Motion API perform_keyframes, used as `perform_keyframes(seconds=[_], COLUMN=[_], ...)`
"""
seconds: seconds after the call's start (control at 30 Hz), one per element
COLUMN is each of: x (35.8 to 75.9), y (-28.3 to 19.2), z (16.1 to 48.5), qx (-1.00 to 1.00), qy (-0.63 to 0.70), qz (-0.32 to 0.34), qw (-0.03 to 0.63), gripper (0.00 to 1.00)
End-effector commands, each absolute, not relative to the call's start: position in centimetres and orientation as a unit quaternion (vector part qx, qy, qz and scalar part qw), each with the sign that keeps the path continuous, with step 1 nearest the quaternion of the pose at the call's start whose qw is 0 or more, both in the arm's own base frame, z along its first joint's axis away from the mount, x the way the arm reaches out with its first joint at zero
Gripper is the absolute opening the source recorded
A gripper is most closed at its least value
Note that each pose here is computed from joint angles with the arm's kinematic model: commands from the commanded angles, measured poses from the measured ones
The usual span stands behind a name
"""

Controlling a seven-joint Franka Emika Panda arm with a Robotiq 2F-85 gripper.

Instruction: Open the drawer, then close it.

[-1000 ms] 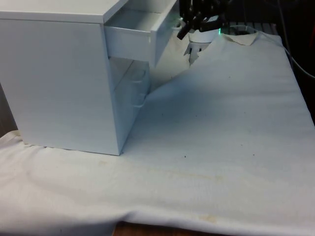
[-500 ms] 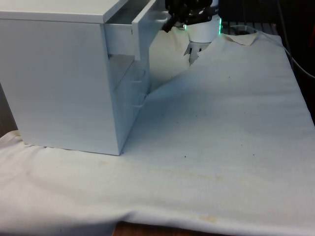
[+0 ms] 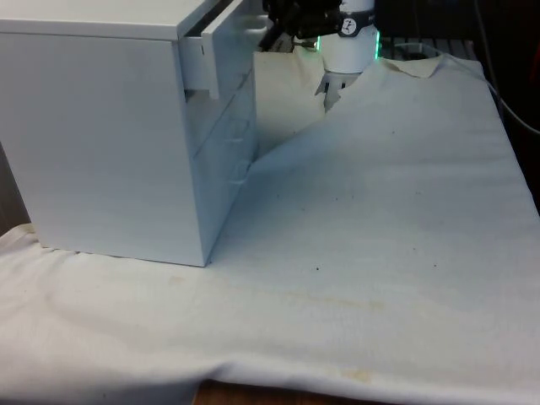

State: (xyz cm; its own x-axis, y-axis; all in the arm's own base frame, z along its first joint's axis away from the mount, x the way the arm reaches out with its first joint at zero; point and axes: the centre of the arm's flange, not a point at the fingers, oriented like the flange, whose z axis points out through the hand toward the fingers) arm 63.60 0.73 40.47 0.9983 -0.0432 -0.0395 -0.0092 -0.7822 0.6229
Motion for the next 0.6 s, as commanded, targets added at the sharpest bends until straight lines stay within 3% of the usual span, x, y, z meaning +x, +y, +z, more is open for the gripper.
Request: perform_keyframes(seconds=[0.0, 0.57], x=[63.7, 63.5], y=[0.1, -1.8], z=[40.6, 40.3], qx=[0.944, 0.943], qy=[-0.01, -0.013], qz=[-0.023, -0.029], qw=[0.33, 0.331], gripper=[0.0, 0.0])
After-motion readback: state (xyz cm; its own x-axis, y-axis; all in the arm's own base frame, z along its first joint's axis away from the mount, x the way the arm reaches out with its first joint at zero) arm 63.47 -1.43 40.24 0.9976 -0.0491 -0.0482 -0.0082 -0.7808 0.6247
